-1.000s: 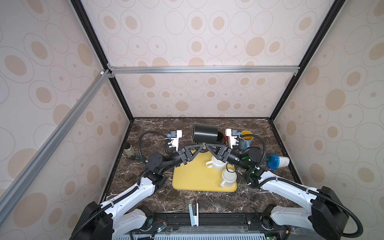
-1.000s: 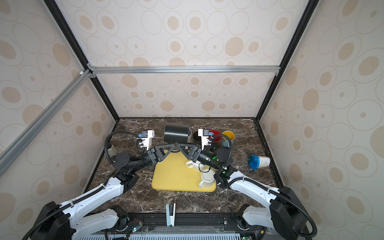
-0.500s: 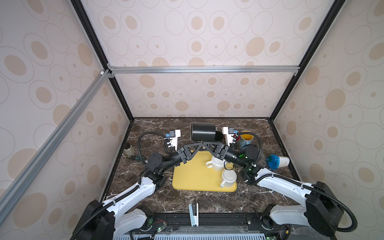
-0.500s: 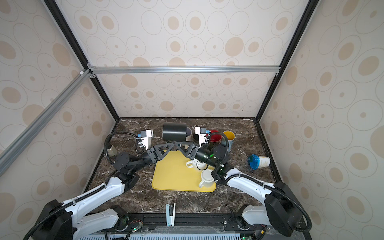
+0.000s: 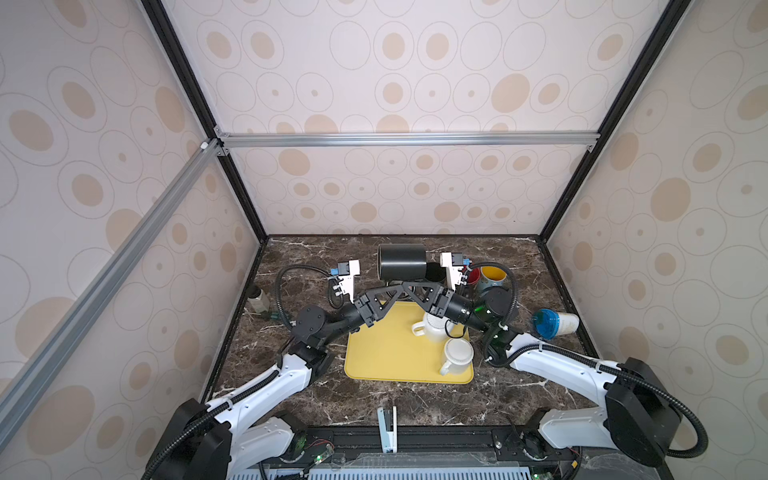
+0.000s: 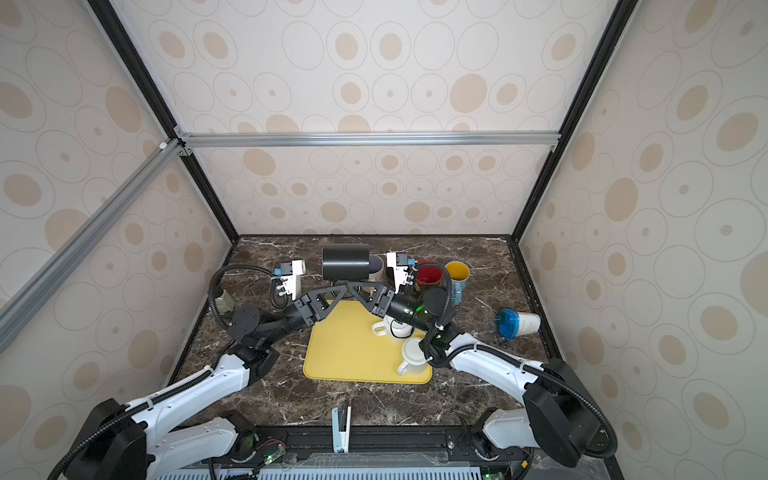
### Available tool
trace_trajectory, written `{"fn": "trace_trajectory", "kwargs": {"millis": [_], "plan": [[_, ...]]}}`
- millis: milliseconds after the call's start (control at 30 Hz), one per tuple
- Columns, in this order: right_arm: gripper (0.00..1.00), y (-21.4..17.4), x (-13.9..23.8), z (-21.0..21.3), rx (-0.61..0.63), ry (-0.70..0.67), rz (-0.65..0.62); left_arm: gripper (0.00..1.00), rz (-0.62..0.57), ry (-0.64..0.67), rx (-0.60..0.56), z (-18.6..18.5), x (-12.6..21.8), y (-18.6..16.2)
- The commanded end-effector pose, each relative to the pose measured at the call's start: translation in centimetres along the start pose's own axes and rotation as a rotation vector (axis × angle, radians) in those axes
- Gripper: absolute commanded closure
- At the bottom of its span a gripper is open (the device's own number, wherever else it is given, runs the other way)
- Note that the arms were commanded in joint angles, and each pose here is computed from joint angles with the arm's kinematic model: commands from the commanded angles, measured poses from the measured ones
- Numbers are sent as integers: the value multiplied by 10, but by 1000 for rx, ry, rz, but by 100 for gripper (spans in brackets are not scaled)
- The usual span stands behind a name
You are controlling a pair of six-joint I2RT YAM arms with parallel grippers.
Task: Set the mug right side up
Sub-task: 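Open the left gripper and draw it back while the right holds the mug, then carry the black mug with the right gripper beyond the tray, turning it upright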
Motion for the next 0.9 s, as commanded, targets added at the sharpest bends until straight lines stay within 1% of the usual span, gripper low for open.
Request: {"fn": "trace_trajectory", "kwargs": {"millis": [0, 33, 67, 133, 200, 267, 367, 400, 467, 533, 600, 667, 800, 867], "plan": [[100, 25, -2, 27, 98, 63, -92, 0, 46, 173, -70, 5, 1, 1], [100, 26, -2, 27, 102, 49, -87, 0, 28, 266, -101, 8, 4, 5], [100, 28, -1, 27, 102, 27, -83, 0, 15, 393, -139, 14, 10, 6], [100, 32, 1, 28, 108, -15, -78, 0, -3, 606, -225, 20, 22, 10], [100, 35, 3, 28, 118, -71, -79, 0, -62, 809, -311, 22, 40, 16], [100, 38, 5, 27, 136, -126, -91, 0, -99, 910, -373, 21, 52, 18], [100, 43, 6, 22, 170, -254, -112, 0, -119, 983, -383, 20, 59, 19], [100, 45, 6, 20, 186, -305, -115, 0, -117, 1011, -364, 22, 60, 20], [100, 51, 3, 15, 178, -408, -114, 0, -96, 1053, -329, 27, 58, 20], [100, 59, -5, 14, 177, -502, -65, 0, -56, 1078, -317, 32, 56, 18], [100, 65, -20, 8, 166, -590, 26, 0, -22, 1092, -321, 37, 57, 15], [100, 70, -33, 0, 165, -675, 86, 0, -10, 1086, -330, 38, 60, 11], [100, 68, -59, -17, 255, -892, 197, 0, -24, 1029, -331, 34, 65, 6], [100, 69, -71, -24, 279, -954, 217, 0, -15, 1025, -326, 34, 66, 5]]}}
Point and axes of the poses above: each gripper's point midway between its finger pads, its own x axis back along the fingers, its own z axis along the line the jaws close on, y = z × x, the point moved 10 cm from there along x, back along the fingers, and after that the axes turned 5 degrees about x, right-handed, at the moved point
